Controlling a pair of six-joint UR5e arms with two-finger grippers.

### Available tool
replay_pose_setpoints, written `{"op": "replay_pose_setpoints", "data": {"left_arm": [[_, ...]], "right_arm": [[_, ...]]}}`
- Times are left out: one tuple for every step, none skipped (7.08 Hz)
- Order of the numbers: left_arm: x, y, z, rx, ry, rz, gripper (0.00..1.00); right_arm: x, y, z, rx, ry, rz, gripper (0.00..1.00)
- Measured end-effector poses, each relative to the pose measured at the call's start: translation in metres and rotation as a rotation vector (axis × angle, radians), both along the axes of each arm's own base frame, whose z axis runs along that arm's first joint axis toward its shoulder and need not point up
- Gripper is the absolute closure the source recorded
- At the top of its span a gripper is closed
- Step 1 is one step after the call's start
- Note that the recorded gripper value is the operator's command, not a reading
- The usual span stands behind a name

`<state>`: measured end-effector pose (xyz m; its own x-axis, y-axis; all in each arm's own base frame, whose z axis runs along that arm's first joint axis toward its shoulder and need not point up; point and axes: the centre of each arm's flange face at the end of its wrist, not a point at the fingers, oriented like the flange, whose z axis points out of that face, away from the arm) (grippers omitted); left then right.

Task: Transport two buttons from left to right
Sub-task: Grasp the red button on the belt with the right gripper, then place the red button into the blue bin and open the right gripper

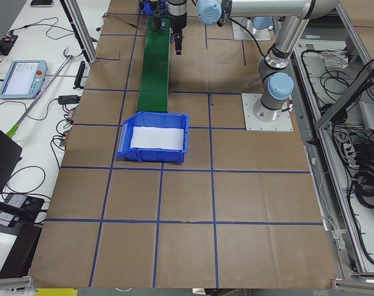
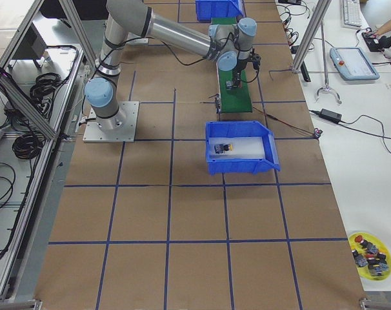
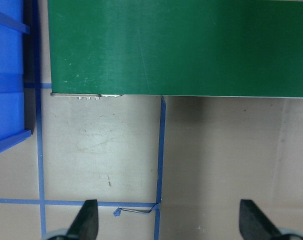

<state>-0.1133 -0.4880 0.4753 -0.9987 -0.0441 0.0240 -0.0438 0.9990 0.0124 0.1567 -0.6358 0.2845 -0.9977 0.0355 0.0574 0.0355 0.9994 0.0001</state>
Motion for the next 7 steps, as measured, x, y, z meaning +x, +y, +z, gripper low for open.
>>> {"op": "replay_pose_setpoints", "data": {"left_arm": [[0.000, 0.000, 0.000, 0.000, 0.000, 0.000, 0.00], [0.000, 0.000, 0.000, -0.001, 0.000, 0.000, 0.00], [0.000, -0.001, 0.000, -0.001, 0.000, 0.000, 0.00], [0.000, -0.001, 0.001, -0.001, 0.000, 0.000, 0.00], [0.000, -0.001, 0.001, -0.002, -0.001, 0.000, 0.00], [0.000, -0.001, 0.001, -0.002, -0.001, 0.000, 0.00], [0.000, -0.001, 0.001, -0.002, -0.001, 0.000, 0.00]], "right_arm": [[-0.027, -0.007, 0.037, -0.052, 0.001, 0.004, 0.97], [-0.073, -0.015, 0.077, -0.099, 0.008, 0.008, 0.97], [-0.132, -0.024, 0.111, -0.140, 0.027, 0.043, 0.97], [-0.198, -0.030, 0.130, -0.161, 0.056, 0.104, 0.96], [-0.262, -0.030, 0.129, -0.154, 0.073, 0.140, 0.96], [-0.308, -0.031, 0.111, -0.126, 0.069, 0.144, 0.96], [-0.332, -0.035, 0.085, -0.095, 0.057, 0.148, 0.97]]}}
